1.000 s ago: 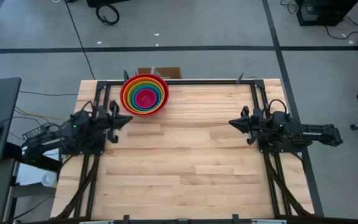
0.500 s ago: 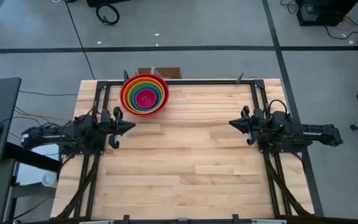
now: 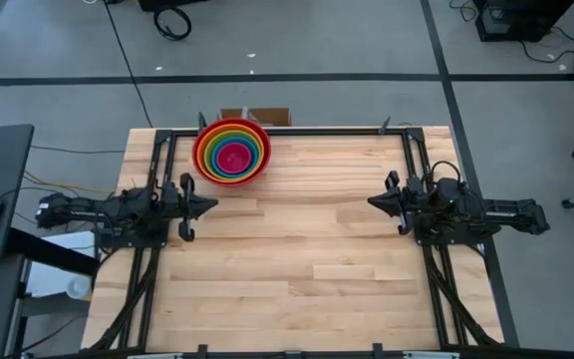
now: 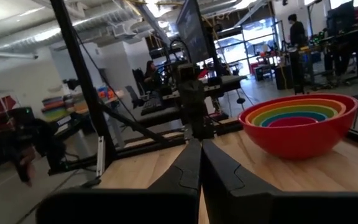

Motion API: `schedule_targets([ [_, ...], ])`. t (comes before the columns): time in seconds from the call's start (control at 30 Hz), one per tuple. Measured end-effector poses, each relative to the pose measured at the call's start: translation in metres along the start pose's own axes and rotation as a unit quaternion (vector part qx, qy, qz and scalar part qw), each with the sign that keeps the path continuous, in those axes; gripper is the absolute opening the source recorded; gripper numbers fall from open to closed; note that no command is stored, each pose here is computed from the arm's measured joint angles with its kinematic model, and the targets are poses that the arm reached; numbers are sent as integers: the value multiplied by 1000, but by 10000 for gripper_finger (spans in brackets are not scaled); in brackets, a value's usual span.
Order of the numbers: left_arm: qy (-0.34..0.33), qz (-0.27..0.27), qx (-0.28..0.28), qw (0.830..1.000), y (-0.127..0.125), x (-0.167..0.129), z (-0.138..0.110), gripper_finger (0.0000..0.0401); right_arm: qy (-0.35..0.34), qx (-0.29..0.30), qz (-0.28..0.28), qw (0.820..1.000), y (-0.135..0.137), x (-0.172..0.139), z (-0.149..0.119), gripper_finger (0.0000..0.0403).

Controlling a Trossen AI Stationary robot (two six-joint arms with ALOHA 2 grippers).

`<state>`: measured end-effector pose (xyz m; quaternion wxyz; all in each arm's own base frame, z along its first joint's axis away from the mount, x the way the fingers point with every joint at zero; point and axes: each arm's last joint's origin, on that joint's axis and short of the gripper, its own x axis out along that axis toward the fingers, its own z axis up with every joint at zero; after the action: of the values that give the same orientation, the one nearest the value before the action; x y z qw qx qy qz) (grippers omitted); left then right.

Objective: Nest bowls inside each other
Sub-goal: Return to Home Position

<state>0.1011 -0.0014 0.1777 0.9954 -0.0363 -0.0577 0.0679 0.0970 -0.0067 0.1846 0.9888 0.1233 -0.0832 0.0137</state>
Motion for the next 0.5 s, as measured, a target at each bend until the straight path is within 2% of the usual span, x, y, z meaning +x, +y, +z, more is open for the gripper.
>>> schedule_targets([
  [0.17,15,-74,-1,997,-3,-4,-3,0,25,-22,-4,999,-1,0,-5,10],
  [0.3,22,-72,1,997,-3,-5,-5,0,64,-22,-11,998,-3,-1,-12,5],
  [0.5,9,-68,0,998,-2,-5,-2,0,56,-42,6,998,-2,-1,-10,6],
])
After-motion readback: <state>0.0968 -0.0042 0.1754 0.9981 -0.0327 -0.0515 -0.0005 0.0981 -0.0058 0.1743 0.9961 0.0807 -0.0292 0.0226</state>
